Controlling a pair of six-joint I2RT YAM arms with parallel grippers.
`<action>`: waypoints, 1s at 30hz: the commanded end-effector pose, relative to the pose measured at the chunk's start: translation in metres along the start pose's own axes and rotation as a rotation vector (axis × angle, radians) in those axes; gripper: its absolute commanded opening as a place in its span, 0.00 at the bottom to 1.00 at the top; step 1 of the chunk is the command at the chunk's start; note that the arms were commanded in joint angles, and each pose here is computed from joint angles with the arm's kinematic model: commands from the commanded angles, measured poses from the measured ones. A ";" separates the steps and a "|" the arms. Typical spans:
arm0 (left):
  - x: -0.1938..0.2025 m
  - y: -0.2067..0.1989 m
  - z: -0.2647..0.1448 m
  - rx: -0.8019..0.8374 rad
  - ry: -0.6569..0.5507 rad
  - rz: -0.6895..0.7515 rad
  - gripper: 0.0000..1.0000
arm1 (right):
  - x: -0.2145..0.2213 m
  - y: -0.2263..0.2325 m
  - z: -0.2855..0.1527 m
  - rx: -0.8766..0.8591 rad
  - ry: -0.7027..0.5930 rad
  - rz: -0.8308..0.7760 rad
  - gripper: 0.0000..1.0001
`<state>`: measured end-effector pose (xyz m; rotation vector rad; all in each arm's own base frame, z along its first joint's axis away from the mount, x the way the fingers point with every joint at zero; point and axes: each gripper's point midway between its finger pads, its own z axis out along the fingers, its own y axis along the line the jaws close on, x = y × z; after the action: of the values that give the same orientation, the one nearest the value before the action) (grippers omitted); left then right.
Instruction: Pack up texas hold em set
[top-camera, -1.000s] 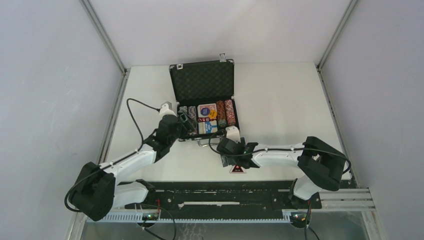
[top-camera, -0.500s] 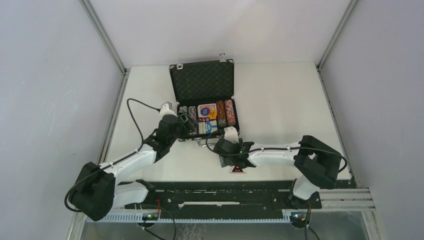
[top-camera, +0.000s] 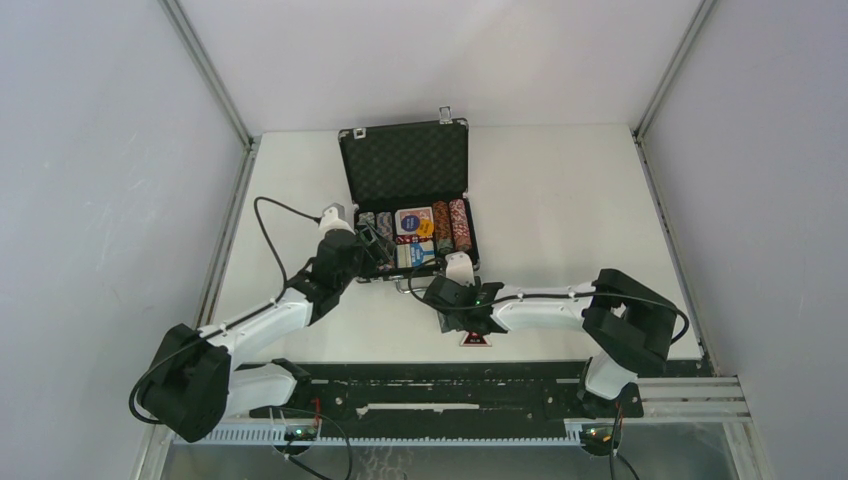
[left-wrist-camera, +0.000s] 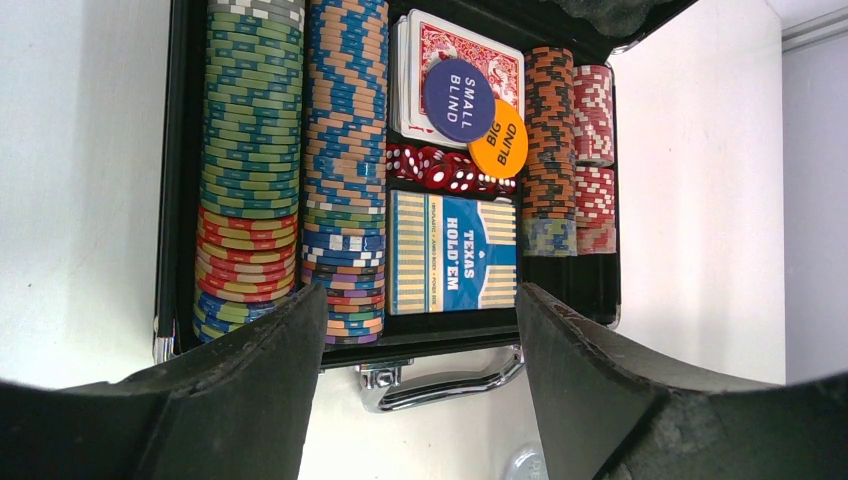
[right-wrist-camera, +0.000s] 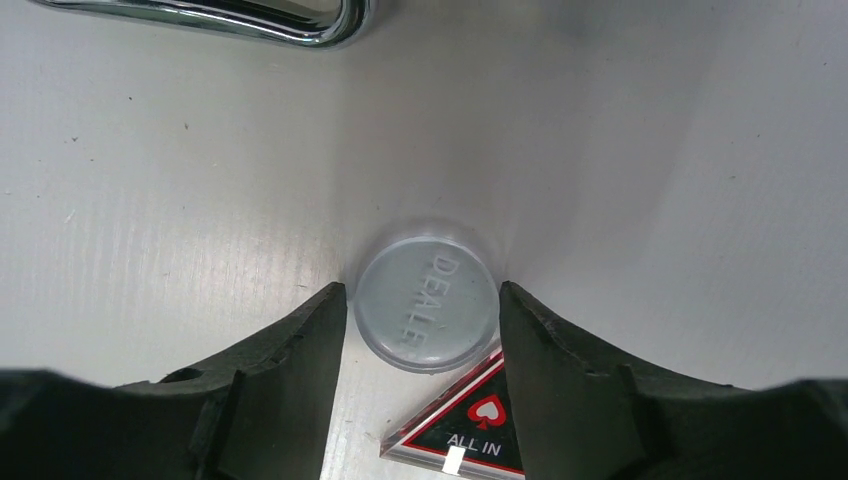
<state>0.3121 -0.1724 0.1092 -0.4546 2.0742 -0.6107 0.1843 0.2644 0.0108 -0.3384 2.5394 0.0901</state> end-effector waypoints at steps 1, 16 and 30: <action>-0.005 -0.004 0.001 0.019 -0.017 -0.002 0.74 | 0.010 -0.006 0.002 0.042 0.033 -0.023 0.63; -0.004 -0.005 0.001 0.024 -0.015 -0.004 0.74 | -0.008 -0.006 -0.007 0.035 -0.014 0.003 0.52; -0.004 -0.005 0.001 0.025 -0.013 -0.004 0.74 | -0.059 -0.004 -0.024 -0.020 -0.100 0.023 0.52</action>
<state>0.3120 -0.1727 0.1087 -0.4536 2.0766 -0.6120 0.2009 0.2583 0.0309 -0.3173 2.5206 0.0716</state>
